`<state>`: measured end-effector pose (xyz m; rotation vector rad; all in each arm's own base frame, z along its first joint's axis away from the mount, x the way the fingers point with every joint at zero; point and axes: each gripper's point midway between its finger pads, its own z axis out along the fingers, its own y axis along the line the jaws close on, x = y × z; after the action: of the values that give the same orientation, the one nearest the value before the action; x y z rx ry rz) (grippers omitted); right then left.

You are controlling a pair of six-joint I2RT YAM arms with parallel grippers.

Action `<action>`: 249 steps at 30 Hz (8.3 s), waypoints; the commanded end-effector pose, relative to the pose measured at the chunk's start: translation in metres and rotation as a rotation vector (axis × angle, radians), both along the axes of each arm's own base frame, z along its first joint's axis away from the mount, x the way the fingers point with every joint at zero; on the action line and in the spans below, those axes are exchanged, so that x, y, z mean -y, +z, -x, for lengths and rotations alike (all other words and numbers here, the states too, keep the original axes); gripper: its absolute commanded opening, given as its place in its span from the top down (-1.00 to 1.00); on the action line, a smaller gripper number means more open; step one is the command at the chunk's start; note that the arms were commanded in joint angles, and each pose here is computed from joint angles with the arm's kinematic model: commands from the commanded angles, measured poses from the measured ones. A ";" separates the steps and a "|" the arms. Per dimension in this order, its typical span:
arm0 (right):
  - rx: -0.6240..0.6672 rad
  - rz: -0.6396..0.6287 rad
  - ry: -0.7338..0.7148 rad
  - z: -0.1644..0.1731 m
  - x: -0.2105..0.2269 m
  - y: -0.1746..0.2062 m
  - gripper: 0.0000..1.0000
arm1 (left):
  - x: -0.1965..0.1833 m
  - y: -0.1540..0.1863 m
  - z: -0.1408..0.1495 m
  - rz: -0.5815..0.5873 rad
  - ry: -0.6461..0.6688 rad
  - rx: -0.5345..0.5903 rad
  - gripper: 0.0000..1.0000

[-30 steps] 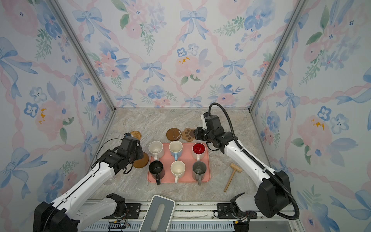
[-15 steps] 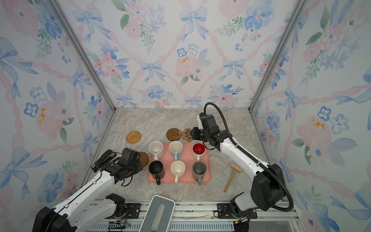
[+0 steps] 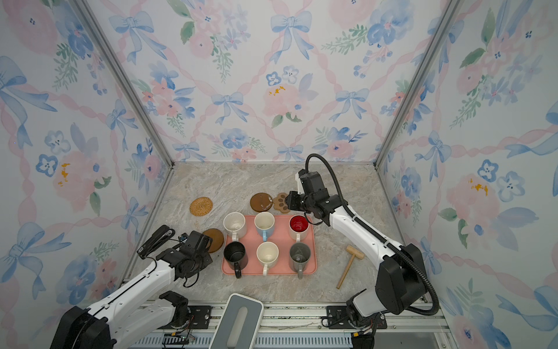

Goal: Place cups on coasters
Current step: Move the coaster to the top-center of the table.

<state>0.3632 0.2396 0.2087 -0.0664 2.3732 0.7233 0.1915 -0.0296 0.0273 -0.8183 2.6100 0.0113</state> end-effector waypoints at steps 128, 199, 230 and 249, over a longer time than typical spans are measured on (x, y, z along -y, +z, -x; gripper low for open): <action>-0.046 0.084 -0.081 0.004 0.037 -0.007 0.52 | -0.017 -0.012 -0.277 0.102 -0.078 0.183 1.00; -0.066 0.066 -0.092 0.010 0.049 -0.021 0.52 | 0.027 0.049 -0.257 0.212 -0.126 0.294 1.00; -0.064 0.072 -0.108 0.013 0.055 -0.018 0.53 | 0.063 -0.011 -0.225 0.366 -0.151 0.174 1.00; -0.069 0.086 -0.115 0.013 0.058 -0.019 0.53 | 0.068 -0.013 -0.258 0.372 -0.135 0.204 1.00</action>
<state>0.3524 0.1895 0.1895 0.0496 2.4443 0.6030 0.4484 -0.0954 0.0241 -0.6997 2.4731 -0.5977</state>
